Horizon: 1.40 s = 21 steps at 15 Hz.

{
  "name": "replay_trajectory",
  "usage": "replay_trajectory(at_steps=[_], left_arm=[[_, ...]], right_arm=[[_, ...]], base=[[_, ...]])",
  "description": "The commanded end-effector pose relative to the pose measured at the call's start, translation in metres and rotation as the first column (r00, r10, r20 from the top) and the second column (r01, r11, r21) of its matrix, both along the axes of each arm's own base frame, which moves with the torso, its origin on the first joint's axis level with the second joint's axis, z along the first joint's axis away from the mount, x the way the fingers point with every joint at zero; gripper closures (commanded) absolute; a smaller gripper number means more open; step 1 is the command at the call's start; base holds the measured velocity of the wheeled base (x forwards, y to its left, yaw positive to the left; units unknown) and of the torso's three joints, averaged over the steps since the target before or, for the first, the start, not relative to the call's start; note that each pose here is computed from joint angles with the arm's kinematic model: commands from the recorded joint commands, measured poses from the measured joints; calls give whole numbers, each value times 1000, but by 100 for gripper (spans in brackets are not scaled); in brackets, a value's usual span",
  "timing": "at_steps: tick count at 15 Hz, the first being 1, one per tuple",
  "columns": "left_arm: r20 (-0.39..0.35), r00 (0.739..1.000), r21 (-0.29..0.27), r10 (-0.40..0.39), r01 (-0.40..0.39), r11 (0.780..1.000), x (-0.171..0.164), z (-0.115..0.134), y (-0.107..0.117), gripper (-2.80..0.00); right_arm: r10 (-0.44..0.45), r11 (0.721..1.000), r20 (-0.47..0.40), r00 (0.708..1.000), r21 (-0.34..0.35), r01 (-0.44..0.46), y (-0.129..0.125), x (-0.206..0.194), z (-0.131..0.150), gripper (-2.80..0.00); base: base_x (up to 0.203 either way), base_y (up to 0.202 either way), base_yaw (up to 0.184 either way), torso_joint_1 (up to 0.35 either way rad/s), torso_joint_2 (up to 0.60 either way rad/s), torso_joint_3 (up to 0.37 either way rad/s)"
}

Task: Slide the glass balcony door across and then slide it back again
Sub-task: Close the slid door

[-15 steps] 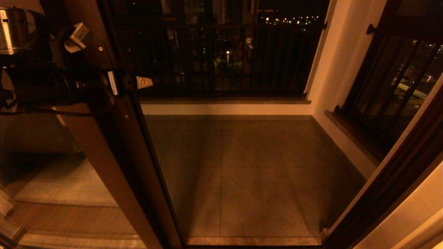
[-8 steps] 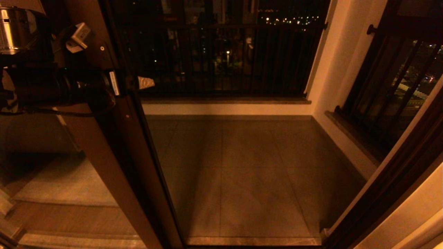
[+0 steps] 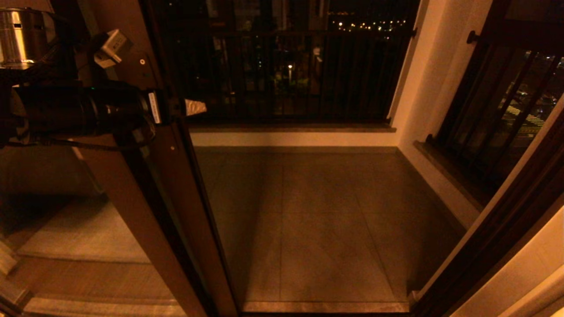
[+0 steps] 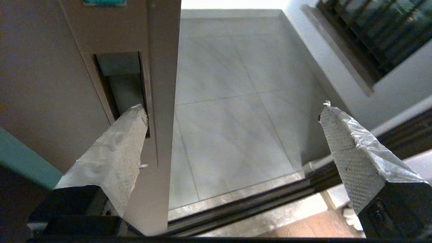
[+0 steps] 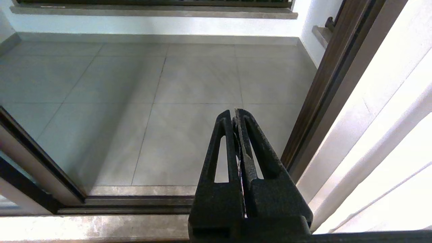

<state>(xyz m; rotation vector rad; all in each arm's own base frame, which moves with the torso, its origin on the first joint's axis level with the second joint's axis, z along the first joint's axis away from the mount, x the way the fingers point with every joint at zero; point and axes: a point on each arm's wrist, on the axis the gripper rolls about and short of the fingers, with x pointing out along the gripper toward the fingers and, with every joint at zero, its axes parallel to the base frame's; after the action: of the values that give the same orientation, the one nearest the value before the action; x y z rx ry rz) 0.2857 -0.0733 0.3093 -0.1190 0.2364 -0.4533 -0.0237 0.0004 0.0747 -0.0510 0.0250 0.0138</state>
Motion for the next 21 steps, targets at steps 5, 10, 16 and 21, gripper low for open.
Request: replay_trajectory(at_steps=[5,10,16,21], left_arm=[[3,999,2,-34,34,999,0,0,-12,-280],[5,998,4,-67,67,998,0,-1,-21,-280],[6,993,3,-114,114,993,-4,0,-34,-280],[12,992,2,-123,123,992,-5,2,-36,-280]], right_arm=[[1,1000,-1,1000,-1,-1,0,0,0,0],[1,1000,-2,1000,-1,-1,0,0,0,0],[1,1000,-1,1000,-1,-1,0,0,0,0],[1,1000,-2,1000,-1,-1,0,0,0,0]], base=[[0,0,0,0,0,0],[0,0,0,0,0,0],[0,0,0,0,0,0],[0,0,0,0,0,0]])
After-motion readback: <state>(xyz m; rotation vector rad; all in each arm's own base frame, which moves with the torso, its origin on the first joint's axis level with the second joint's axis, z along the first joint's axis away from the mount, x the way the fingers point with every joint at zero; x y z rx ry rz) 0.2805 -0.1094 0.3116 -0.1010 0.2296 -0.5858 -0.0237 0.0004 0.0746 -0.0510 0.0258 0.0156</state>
